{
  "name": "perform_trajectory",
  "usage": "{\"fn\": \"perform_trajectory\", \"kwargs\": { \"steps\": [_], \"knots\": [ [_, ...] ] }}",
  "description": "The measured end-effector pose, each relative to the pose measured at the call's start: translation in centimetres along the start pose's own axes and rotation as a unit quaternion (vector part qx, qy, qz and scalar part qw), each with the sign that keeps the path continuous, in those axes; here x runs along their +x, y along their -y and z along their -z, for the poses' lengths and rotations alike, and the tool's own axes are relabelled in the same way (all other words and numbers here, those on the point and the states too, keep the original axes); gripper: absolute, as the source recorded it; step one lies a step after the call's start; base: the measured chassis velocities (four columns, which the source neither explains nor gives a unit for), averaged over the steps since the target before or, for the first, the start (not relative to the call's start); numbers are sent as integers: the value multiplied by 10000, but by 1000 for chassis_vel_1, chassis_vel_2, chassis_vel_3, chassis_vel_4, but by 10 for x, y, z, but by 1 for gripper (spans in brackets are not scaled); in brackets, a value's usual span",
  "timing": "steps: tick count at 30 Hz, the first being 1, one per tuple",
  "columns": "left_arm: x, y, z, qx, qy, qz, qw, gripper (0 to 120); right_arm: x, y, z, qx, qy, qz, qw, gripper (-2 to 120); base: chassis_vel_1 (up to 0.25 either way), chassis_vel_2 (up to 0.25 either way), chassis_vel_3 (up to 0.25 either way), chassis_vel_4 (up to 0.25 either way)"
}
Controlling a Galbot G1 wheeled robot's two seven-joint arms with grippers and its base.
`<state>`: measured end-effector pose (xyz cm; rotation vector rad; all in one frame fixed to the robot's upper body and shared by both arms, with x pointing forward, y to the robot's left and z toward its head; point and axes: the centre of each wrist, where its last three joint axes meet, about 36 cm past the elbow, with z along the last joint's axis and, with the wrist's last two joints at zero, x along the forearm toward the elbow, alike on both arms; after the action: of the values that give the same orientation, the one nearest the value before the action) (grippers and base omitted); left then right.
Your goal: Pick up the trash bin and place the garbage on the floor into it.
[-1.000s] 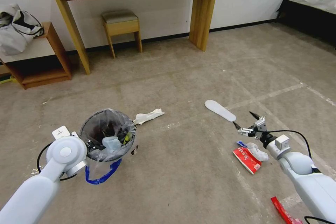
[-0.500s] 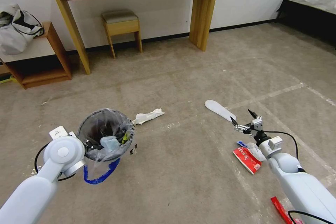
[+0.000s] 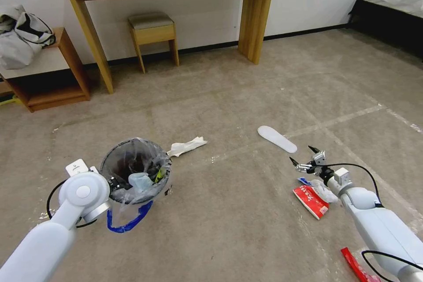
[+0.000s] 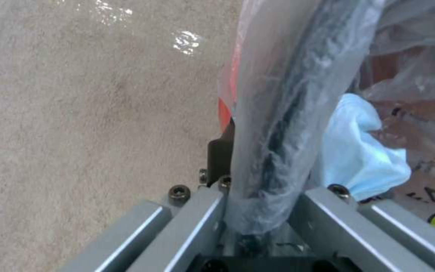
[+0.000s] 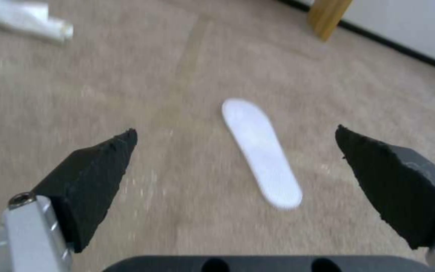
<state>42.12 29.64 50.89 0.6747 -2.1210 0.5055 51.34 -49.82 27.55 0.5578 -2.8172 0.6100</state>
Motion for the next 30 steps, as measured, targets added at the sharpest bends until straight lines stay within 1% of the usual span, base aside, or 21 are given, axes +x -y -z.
{"fn": "perform_trajectory", "kwargs": {
  "steps": [8, 13, 20, 26, 30],
  "knots": [
    [1, -3, -3, -38, 3, 29, 10000, 0, 0, 3, -18, -68, -354, 289, 9989, 100, 0, 0, 0, 0],
    [4, -4, -4, -48, 14, 22, 10000, 0, 0, 6, -29, 15, -655, 351, 9972, 100, 0, 0, 0, 0],
    [5, -6, -8, -63, 14, 34, 10000, 0, 0, 3, -44, 23, -1035, 456, 9936, 100, 0, 0, 0, 0],
    [6, -6, -10, -75, 6, 33, 10000, 0, -2, 0, -49, -78, -1349, 417, 9899, 100, 0, 0, 0, 0],
    [8, -8, -12, -78, -1, 32, 10000, 0, -1, -2, -54, -185, -1625, 271, 9862, 100, 0, 0, 0, 0]
  ]
}}
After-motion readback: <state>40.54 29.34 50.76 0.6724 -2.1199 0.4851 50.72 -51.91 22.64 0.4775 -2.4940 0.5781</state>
